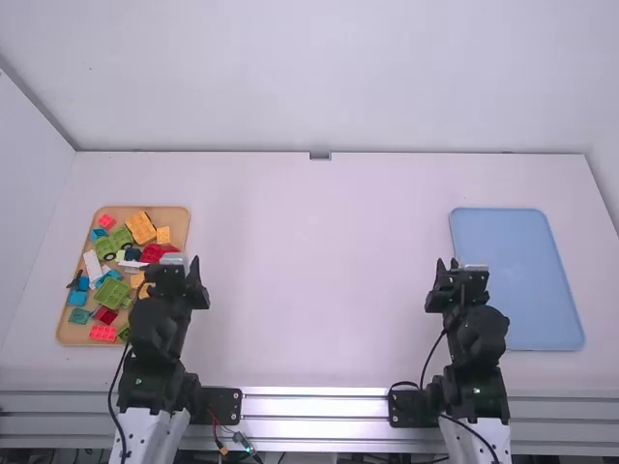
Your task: Assemble lego blocks to make yellow taxi
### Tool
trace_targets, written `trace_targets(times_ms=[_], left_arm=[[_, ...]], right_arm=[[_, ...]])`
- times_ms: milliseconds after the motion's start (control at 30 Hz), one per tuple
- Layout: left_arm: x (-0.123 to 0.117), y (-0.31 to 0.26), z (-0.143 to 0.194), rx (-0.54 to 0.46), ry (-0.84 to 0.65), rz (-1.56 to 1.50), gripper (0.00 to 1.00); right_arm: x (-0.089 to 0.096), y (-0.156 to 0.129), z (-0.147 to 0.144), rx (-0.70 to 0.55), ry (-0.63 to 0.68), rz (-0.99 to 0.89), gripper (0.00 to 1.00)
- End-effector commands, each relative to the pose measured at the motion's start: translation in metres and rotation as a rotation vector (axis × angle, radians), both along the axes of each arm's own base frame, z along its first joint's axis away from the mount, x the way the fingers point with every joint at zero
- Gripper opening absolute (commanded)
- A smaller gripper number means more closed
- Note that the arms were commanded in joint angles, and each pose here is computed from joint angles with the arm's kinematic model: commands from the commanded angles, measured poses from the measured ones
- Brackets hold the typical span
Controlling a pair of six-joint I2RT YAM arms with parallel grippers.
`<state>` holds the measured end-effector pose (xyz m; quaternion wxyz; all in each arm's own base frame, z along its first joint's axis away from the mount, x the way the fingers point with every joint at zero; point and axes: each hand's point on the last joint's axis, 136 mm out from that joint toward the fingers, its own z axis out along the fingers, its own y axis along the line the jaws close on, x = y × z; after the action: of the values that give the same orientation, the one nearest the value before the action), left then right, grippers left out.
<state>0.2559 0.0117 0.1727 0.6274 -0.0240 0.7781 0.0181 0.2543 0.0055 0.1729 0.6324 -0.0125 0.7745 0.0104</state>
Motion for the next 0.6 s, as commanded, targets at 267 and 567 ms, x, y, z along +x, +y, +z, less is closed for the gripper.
trace_targets(times_ms=[267,567], left_arm=[[0.019,0.029,0.036,-0.027,0.047,0.154,0.44],[0.047,0.052,0.061,-0.048,0.076,0.260,0.62]], right_arm=[[0.025,0.002,0.034,0.009,0.063,0.011,0.44],[0.055,0.018,0.046,0.009,0.142,0.071,0.63]])
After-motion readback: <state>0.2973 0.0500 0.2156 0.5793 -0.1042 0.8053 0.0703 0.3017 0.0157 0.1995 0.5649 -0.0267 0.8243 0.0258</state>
